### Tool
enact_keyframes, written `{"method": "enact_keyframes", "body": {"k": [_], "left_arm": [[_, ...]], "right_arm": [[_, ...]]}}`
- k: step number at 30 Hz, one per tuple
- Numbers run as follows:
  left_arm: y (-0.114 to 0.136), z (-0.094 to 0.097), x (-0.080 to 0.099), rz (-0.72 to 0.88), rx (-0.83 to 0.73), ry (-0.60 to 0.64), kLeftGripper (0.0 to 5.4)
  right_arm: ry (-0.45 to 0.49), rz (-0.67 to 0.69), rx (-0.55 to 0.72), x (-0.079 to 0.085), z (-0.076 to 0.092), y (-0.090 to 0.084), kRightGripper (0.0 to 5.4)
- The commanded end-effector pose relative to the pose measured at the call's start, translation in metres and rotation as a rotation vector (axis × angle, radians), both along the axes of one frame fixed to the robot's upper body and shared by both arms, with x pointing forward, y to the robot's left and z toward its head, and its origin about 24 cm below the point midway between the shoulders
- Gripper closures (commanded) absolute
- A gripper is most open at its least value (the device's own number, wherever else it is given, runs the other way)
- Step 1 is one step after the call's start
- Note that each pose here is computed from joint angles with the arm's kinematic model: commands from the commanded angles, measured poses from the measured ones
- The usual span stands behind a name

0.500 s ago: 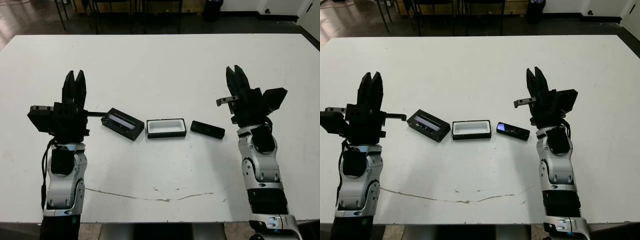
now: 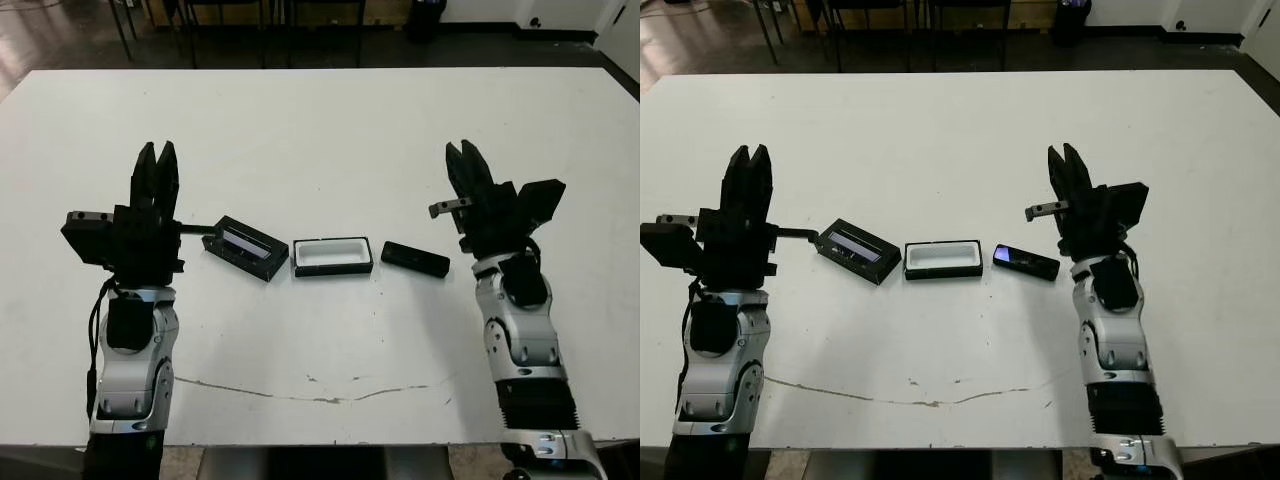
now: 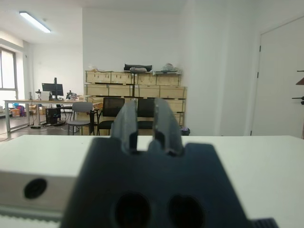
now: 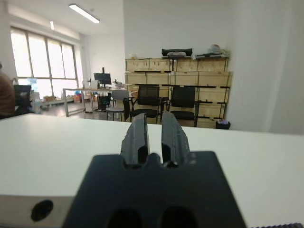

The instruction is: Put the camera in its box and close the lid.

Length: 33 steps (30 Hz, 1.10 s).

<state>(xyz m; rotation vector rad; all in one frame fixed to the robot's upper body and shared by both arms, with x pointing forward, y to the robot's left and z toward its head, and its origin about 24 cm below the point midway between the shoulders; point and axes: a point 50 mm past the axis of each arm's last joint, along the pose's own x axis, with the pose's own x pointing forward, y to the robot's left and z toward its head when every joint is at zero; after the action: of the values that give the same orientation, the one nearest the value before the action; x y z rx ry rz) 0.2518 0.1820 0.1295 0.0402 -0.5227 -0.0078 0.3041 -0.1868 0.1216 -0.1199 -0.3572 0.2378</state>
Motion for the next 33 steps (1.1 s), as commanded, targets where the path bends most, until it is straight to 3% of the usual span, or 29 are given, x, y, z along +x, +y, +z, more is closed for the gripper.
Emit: {"method": "enact_keyframes", "body": {"k": [1, 4, 12, 24, 33], "left_arm": [[0.002, -0.007, -0.007, 0.009, -0.007, 0.036, 5.38], [0.003, -0.009, -0.010, 0.011, 0.003, 0.038, 5.38], [0.002, -0.011, -0.014, 0.001, 0.005, 0.045, 5.38], [0.001, -0.014, -0.015, 0.026, 0.018, 0.061, 5.38], [0.001, -0.014, -0.015, 0.029, 0.022, 0.070, 5.38]], "right_arm": [[0.036, -0.034, -0.055, 0.004, 0.003, -0.019, 5.40], [0.059, -0.066, -0.142, 0.006, 0.008, -0.033, 5.40], [0.264, -0.016, -0.363, 0.012, 0.005, -0.055, 5.40], [0.546, 0.236, -0.511, -0.004, -0.034, -0.052, 5.40], [0.630, 0.348, -0.556, -0.018, -0.047, -0.046, 5.40]]}}
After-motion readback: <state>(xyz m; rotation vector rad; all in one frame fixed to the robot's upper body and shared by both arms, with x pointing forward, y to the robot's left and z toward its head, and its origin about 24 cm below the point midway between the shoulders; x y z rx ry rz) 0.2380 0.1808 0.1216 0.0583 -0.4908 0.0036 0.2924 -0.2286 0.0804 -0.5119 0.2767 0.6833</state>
